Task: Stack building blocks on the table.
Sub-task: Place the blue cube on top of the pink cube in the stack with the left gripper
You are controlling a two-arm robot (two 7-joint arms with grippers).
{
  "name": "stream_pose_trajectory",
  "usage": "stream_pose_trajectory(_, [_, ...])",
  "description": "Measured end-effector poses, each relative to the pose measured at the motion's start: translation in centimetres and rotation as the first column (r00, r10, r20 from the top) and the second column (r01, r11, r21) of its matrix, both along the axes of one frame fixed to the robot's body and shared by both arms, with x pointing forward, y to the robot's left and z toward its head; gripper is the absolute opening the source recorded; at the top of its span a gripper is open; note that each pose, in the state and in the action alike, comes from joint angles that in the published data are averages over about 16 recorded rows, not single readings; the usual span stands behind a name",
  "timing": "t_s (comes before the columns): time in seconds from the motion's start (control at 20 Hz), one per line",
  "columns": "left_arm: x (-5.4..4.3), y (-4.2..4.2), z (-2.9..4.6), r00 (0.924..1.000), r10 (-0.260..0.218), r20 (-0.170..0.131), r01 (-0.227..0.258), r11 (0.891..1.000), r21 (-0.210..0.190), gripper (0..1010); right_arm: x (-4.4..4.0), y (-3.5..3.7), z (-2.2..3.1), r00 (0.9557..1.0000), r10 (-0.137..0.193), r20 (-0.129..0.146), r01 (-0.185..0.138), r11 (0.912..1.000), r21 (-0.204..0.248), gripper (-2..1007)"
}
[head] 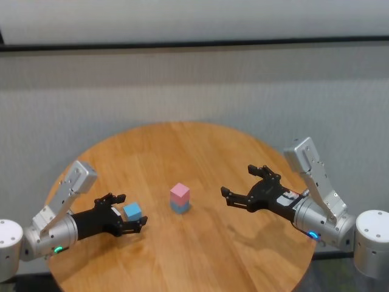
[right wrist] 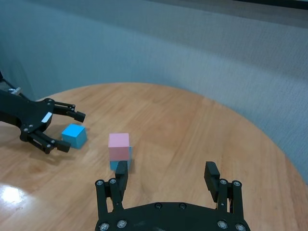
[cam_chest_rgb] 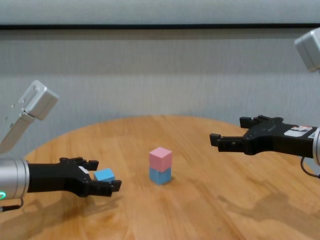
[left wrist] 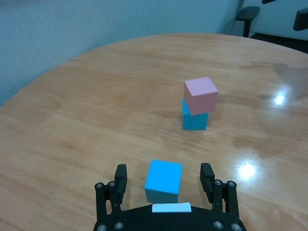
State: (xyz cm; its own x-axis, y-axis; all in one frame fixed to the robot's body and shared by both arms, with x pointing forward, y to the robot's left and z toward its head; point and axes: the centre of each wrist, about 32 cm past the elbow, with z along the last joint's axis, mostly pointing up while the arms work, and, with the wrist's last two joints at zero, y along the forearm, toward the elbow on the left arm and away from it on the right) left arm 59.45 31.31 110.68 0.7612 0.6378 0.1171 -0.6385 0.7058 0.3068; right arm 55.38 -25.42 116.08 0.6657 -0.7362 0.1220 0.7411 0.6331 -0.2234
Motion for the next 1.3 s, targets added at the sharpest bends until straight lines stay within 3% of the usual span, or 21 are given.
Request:
stream_pose_trajectory(0.45, [-0.10, -0.16, -0.09, 0.9999, -0.011, -0.008, 0.011, 1.000, 0.008, 996, 0.00, 0.00, 0.00, 1.0000, 0.000, 0.000, 0.000, 1.0000, 0.000, 1001])
stream_pose_trajectory(0.75, [-0.15, -0.26, 0.04, 0.9997, -0.018, -0.015, 0.019, 1.000, 0.014, 943, 0.00, 0.00, 0.00, 1.0000, 0.000, 0.000, 0.000, 1.0000, 0.000, 1001])
stream_pose_trajectory(1.0, [-0.19, -0.34, 0.16, 0.9995, -0.024, -0.020, 0.024, 0.999, 0.022, 840, 0.00, 0.00, 0.00, 1.0000, 0.000, 0.000, 0.000, 1.0000, 0.000, 1001])
stream_pose_trajectory(1.3, [-0.26, -0.41, 0.23, 0.9995, -0.024, -0.021, 0.025, 0.999, 0.031, 646, 0.00, 0.00, 0.00, 1.0000, 0.000, 0.000, 0.000, 1.0000, 0.000, 1001])
